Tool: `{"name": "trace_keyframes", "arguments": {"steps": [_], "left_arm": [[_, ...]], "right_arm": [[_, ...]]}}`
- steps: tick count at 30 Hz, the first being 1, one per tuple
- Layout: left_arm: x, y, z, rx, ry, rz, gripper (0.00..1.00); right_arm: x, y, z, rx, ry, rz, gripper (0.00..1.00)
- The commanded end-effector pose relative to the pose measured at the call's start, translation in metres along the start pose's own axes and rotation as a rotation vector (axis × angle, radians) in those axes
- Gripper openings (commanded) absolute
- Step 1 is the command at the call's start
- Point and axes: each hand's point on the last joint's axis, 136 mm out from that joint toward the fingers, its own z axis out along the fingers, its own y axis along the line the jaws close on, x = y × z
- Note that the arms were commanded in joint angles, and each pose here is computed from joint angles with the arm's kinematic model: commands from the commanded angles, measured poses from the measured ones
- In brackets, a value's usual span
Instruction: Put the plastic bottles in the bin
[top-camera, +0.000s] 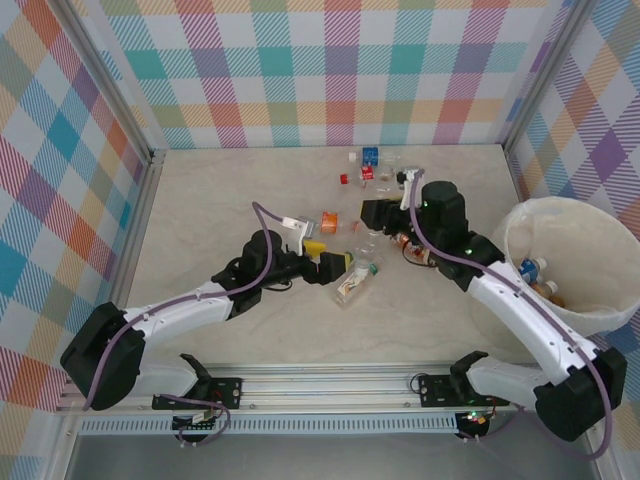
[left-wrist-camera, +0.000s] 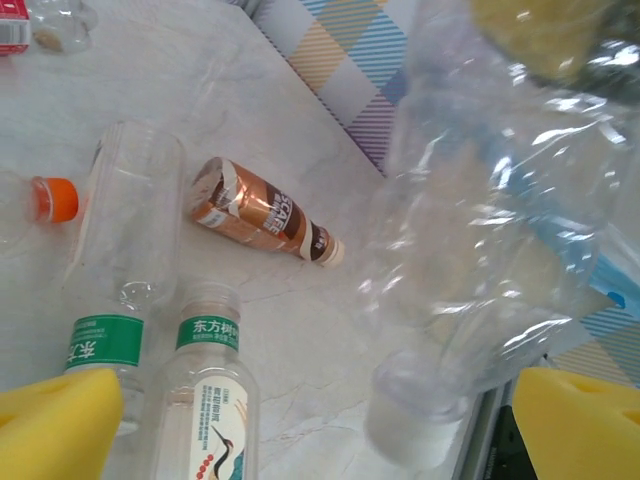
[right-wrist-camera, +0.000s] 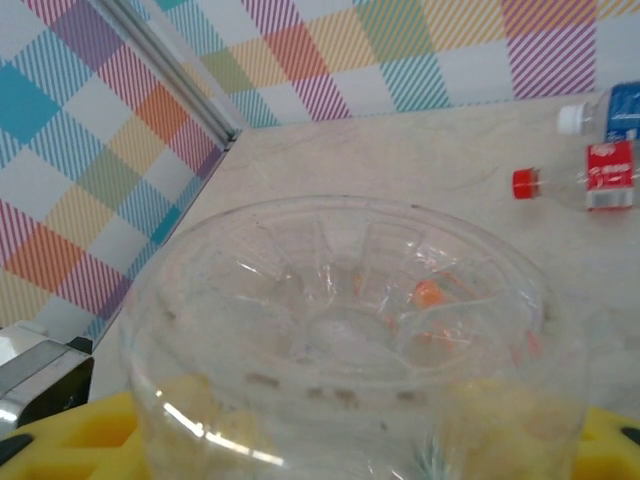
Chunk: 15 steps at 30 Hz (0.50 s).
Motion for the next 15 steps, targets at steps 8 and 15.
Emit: {"name": "trace_keyframes", "arguments": {"steps": [8, 15], "left_arm": [[-0.002, 0.021, -0.001, -0.126, -0.004, 0.009, 1.0], [0.003, 0.024, 0.003, -0.126, 0.009, 0.017, 1.0]], "right_arm": [[-0.071, -0.022, -0.103, 0.321, -0.204, -0.196, 0.56], [-0.089, -0.053, -0.157, 0.594, -0.245, -0.295, 0.55]]}}
